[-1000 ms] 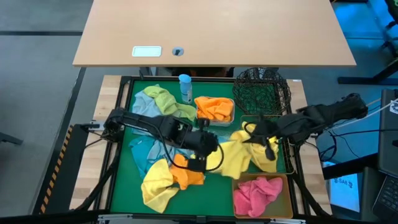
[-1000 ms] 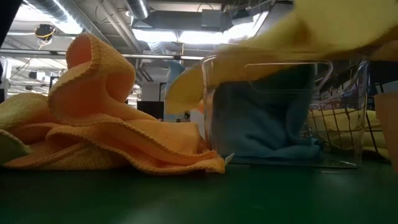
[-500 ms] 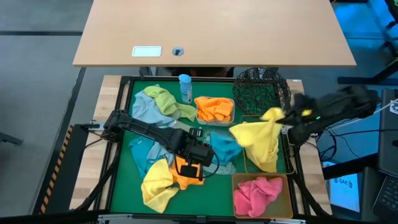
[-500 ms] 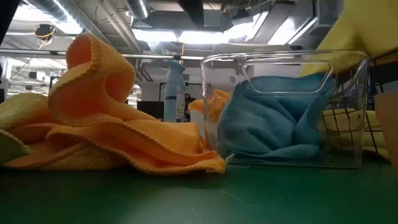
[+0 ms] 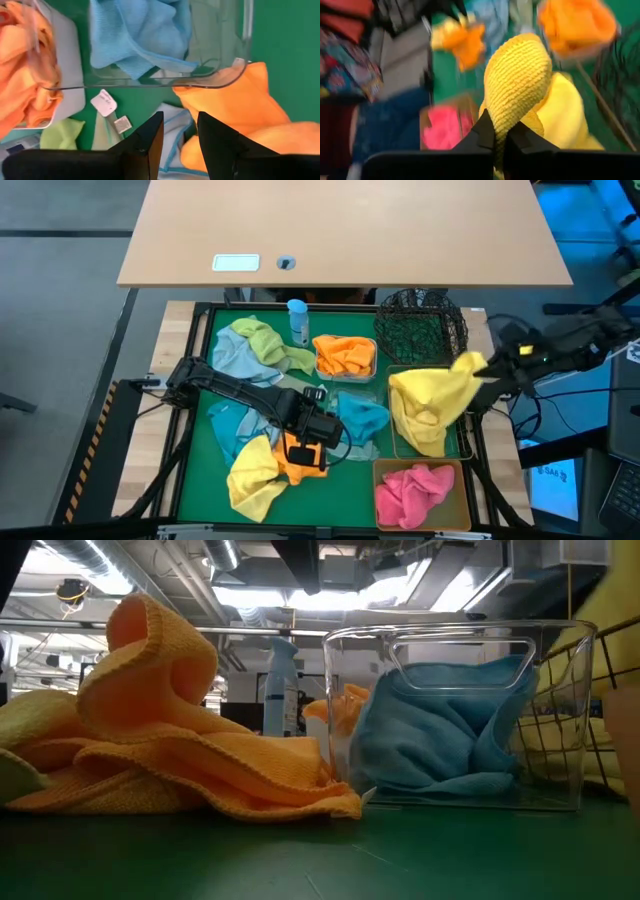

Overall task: Sort microfiber towel by color & place in baskets
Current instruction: Put the yellow towel into the gold wire basket

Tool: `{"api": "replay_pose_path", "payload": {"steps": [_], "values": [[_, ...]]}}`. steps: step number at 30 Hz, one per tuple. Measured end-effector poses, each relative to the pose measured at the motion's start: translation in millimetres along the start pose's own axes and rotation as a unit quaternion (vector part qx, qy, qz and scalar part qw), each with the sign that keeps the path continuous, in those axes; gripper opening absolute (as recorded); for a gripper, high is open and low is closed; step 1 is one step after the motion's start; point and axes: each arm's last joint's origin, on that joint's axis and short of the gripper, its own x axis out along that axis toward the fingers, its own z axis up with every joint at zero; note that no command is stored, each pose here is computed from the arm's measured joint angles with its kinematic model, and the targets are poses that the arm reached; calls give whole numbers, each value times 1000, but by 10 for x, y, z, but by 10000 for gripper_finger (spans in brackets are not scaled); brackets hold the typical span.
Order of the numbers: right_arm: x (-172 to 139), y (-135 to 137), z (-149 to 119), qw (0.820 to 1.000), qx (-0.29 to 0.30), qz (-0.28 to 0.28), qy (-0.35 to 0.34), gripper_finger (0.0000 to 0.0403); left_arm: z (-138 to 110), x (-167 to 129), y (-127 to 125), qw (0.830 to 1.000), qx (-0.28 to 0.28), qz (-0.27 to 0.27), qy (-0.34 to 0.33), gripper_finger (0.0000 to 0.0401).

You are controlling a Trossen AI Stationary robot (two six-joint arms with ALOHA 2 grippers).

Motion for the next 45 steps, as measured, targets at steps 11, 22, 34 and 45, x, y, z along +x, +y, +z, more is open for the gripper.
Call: {"api": "replay_pose_path", "payload": {"steps": [11, 22, 34, 45], "values": [[44, 3, 0, 1000, 9, -9, 7, 6, -22, -2, -29, 999, 5, -49, 16, 114], [1000, -23, -185, 992, -23, -40, 117, 10, -143, -59, -63, 992, 1, -107, 74, 114], [1778, -245, -548, 987, 0, -66, 144, 11, -805, 90, -141, 991, -80, -98, 35, 114], [2104, -302, -648, 978, 0, -110, 179, 28, -1461, 292, -81, 944, -251, -171, -132, 114]]}}
